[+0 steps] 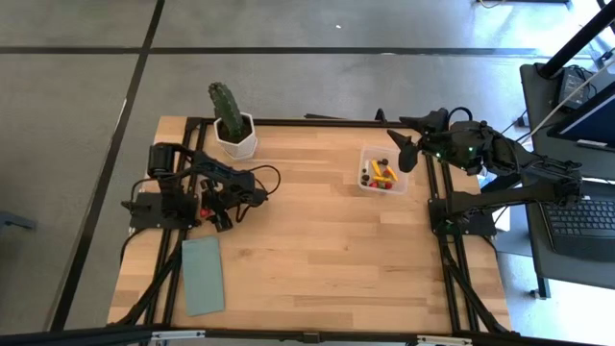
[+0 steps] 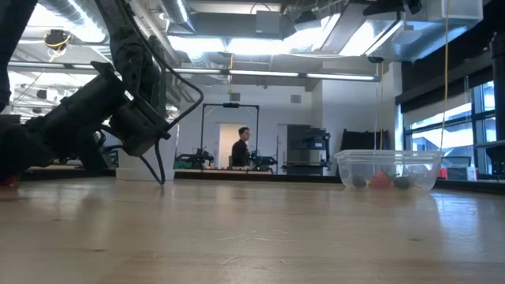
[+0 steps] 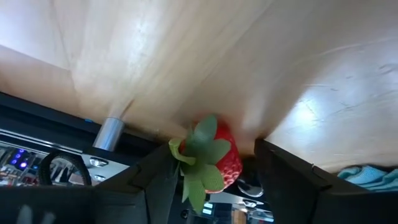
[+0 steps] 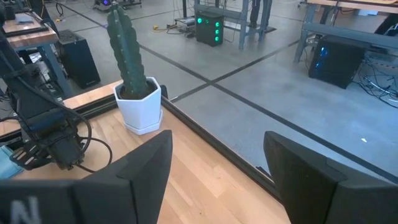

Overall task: Pick and placing Produce into tupperware
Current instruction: Put the red strawberry into the transparent bin

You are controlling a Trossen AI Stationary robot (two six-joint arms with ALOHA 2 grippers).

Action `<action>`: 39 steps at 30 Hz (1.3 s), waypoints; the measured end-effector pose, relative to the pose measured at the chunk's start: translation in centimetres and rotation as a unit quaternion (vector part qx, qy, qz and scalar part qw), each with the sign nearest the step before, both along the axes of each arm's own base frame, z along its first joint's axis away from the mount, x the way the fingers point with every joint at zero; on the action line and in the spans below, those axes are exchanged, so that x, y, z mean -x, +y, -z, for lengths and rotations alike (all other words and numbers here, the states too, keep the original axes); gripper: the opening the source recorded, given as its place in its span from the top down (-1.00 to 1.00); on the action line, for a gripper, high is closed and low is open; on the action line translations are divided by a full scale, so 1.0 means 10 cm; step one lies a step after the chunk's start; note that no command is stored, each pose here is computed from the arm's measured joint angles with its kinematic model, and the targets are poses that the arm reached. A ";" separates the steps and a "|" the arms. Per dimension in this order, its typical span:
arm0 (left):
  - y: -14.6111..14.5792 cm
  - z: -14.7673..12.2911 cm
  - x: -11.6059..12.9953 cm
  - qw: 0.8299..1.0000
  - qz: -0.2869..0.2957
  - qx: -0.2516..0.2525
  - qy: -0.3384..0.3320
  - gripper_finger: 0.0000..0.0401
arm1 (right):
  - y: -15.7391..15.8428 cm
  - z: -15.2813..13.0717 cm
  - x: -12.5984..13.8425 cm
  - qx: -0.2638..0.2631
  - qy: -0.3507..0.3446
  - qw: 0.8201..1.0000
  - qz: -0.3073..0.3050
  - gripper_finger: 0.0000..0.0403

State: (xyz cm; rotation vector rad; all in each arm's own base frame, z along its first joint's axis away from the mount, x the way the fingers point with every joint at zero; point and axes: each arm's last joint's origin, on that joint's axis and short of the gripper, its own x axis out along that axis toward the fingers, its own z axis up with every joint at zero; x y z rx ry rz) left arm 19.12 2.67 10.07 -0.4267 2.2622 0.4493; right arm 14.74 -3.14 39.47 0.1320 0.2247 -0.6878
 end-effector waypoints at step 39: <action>0.11 -0.51 -0.78 0.914 -0.024 0.299 -0.274 0.50 | 0.00 0.00 0.00 0.000 0.000 1.000 0.000 -0.26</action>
